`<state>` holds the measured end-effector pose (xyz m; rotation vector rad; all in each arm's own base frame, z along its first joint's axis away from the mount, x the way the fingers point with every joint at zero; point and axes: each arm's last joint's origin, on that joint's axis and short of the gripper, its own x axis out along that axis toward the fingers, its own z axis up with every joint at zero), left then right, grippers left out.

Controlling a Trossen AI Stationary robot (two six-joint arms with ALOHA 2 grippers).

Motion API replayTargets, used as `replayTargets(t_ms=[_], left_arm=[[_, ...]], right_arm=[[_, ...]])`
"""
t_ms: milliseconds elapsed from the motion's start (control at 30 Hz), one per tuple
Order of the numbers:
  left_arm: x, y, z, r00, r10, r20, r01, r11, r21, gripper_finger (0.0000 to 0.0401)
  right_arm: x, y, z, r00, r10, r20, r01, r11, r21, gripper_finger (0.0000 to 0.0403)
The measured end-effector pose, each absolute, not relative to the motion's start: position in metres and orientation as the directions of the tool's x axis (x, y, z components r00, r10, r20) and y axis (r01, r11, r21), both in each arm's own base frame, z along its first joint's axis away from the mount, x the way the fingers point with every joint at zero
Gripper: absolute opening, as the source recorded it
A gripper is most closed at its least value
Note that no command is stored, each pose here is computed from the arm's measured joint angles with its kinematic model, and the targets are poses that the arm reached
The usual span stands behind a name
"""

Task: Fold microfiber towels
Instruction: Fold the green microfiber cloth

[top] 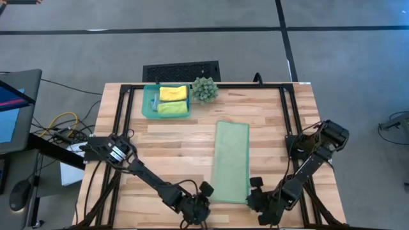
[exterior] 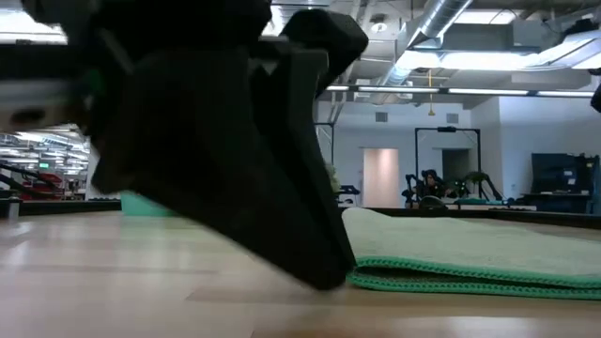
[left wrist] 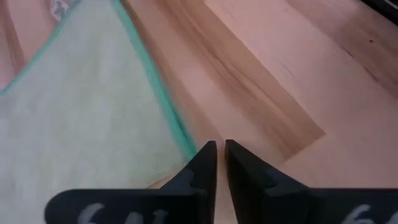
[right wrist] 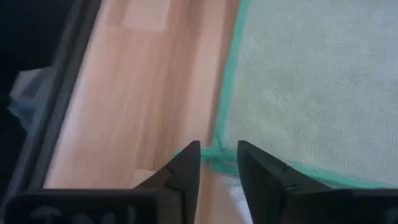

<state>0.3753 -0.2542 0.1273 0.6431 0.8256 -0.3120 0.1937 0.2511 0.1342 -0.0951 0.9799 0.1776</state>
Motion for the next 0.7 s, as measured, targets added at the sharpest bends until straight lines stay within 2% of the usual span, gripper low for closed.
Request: replayTargets(t_ms=[233,433,567,700], left_arm=[[0.381,-0.251,0.118,0.653,-0.008,-0.758,0.471,0.787,0.398,0.0091],[0.383,-0.250,0.118,0.659,-0.010,-0.752,0.482,0.773,0.413,0.0149],[0.384,-0.249,0.117,0.657,0.000,-0.753,0.480,0.771,0.419,0.0153],[0.384,-0.248,0.117,0.654,-0.002,-0.756,0.483,0.770,0.416,0.0140]], right_arm=[[0.196,0.249,0.134,0.550,0.091,-0.830,-0.216,0.976,-0.036,0.0109],[0.196,0.249,0.134,0.550,0.086,-0.831,-0.257,0.964,-0.071,0.0137],[0.194,0.248,0.132,0.551,0.089,-0.830,-0.283,0.955,-0.085,0.0159],[0.188,0.242,0.119,0.560,0.107,-0.822,-0.305,0.949,-0.084,0.0165]])
